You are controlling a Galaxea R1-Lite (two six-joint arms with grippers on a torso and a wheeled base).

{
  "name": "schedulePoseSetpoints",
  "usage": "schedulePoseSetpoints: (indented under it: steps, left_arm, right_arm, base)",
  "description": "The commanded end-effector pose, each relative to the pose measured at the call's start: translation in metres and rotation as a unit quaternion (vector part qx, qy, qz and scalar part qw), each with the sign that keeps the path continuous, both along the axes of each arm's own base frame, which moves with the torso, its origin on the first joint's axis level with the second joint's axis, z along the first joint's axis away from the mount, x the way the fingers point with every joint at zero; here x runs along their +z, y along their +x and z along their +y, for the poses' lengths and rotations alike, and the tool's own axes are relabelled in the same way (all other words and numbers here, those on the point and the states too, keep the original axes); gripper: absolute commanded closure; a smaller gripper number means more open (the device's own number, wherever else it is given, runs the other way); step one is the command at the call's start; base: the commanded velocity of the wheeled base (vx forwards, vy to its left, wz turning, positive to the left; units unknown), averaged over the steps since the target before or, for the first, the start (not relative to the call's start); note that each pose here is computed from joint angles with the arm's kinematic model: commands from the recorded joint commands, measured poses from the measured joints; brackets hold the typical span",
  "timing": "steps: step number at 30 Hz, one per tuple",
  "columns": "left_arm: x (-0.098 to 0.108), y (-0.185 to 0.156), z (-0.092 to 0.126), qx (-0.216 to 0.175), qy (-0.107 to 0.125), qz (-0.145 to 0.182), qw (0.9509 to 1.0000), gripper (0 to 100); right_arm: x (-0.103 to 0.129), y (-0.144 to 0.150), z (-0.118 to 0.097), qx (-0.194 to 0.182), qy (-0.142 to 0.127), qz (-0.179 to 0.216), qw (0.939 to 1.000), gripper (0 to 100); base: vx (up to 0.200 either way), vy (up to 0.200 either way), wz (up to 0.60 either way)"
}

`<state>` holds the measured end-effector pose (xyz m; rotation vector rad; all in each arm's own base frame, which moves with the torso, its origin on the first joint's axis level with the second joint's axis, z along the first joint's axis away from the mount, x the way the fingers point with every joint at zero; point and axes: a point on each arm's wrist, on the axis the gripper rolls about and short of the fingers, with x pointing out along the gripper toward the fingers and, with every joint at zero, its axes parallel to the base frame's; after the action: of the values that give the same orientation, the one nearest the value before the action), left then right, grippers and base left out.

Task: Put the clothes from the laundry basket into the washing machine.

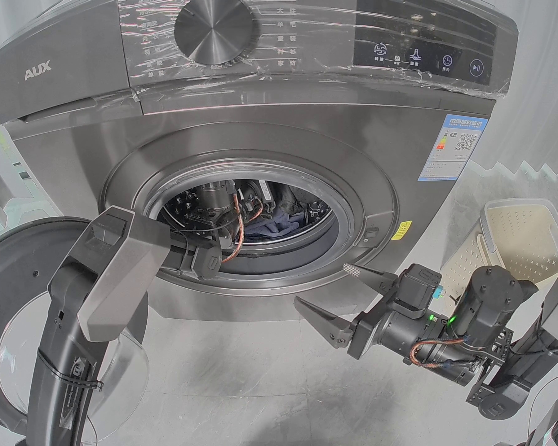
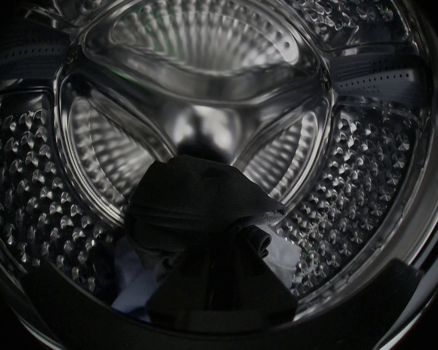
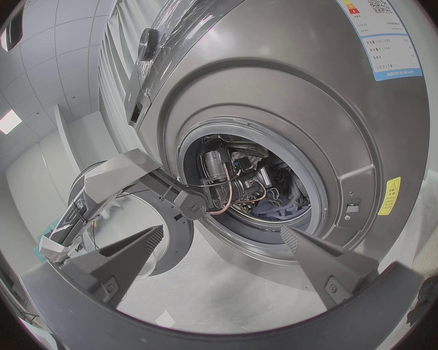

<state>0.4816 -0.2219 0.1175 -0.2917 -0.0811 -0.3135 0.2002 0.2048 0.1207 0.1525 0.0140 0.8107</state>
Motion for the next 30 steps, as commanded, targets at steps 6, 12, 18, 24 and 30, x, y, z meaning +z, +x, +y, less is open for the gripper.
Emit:
schedulePoseSetpoints:
  steps: [6, 12, 18, 24, 30]
  left_arm:
    - [-0.009, 0.018, 0.003, 0.024, -0.011, -0.028, 0.9993, 100]
    - [-0.007, 0.015, 0.002, 0.023, -0.012, -0.025, 0.9994, 0]
    - [-0.016, -0.008, 0.005, 0.012, 0.018, 0.026, 0.9994, 0]
    - [-0.022, -0.039, -0.006, -0.016, 0.042, 0.055, 0.9975, 0]
    - [-0.045, -0.085, -0.023, -0.072, 0.096, 0.047, 0.9917, 0]
  right_arm:
    - [0.0, 0.001, -0.001, -0.002, 0.0, 0.0, 1.0, 0]
    - [0.0, 0.002, -0.002, -0.004, 0.0, 0.0, 1.0, 0]
    - [0.0, 0.002, -0.002, -0.004, -0.001, 0.0, 1.0, 0]
    - [0.0, 0.002, -0.003, -0.006, -0.001, 0.0, 1.0, 0]
    - [0.0, 0.001, -0.005, -0.007, -0.002, 0.001, 1.0, 0]
  base:
    - [0.0, 0.0, 0.0]
    - [0.0, 0.0, 0.0]
    - [0.0, 0.0, 0.0]
    - [0.0, 0.0, 0.0]
    - [0.0, 0.0, 0.0]
